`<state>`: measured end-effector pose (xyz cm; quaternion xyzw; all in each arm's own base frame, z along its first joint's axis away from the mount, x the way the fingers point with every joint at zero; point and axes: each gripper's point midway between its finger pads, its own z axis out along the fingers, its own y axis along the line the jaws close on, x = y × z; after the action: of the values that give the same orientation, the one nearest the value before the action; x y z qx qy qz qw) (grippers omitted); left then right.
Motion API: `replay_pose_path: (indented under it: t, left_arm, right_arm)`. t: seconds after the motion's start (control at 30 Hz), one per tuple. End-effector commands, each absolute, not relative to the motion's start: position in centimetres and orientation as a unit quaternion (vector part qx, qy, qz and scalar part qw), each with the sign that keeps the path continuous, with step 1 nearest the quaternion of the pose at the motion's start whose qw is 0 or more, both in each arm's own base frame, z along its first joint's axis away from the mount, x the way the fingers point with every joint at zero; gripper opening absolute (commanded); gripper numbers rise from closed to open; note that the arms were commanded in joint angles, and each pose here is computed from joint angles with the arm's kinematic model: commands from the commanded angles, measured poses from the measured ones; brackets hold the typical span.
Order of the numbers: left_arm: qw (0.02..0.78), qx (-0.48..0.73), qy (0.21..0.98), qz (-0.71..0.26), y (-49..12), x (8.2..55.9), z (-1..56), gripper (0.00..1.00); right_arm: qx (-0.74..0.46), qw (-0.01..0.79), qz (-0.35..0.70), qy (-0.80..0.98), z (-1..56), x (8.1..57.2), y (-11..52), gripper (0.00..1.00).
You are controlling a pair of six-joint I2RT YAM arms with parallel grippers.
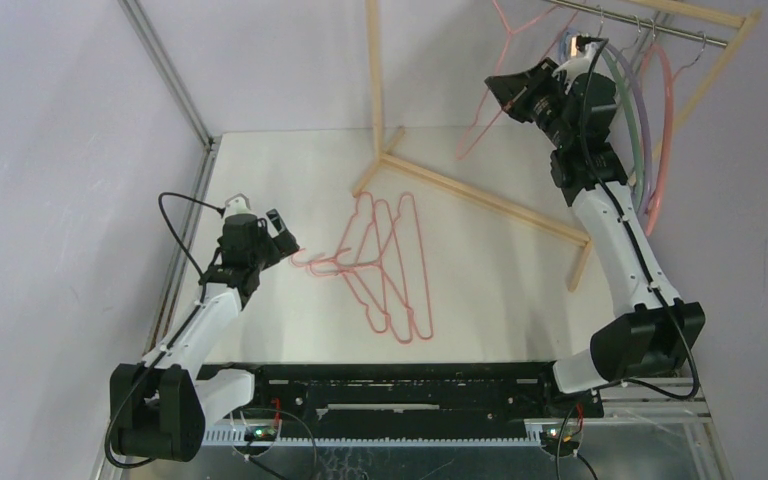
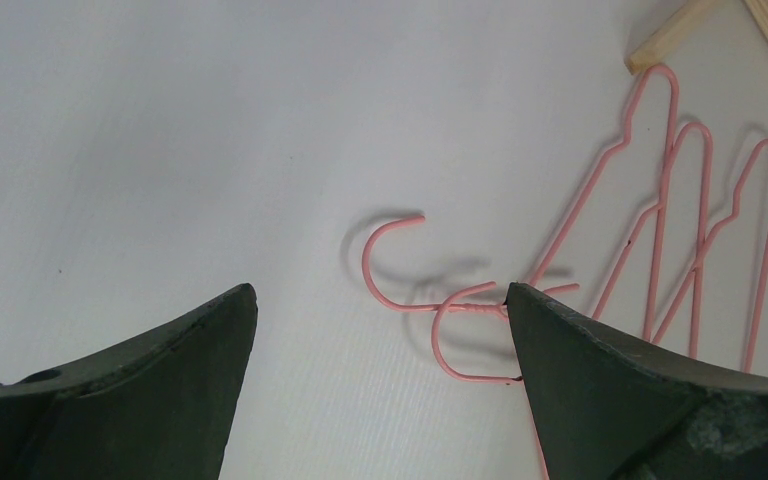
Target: Organize the hangers
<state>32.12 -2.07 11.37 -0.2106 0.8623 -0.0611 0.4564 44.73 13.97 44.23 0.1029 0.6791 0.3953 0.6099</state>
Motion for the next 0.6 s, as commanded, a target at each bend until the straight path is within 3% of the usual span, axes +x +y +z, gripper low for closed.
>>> replay_pose_path:
  t: [0.0, 0.47, 0.57]
  left_arm:
    - [0.493, -0.207, 0.843, -0.062, -1.7, 33.5, 14.3, 1.0]
    - [0.489, -0.207, 0.845, -0.064, -1.8, 33.6, 13.9, 1.0]
    - [0.489, -0.208, 0.845, -0.065, -1.8, 33.7, 13.9, 1.0]
  right_arm:
    - [0.118, 0.645, 0.376, 0.655, 46.9, 45.1, 12.1, 0.0]
    - [0.205, 0.631, 0.308, 0.682, 42.6, 44.6, 8.7, 0.0]
    - [0.212, 0.628, 0.301, 0.686, 42.3, 44.4, 8.4, 0.08]
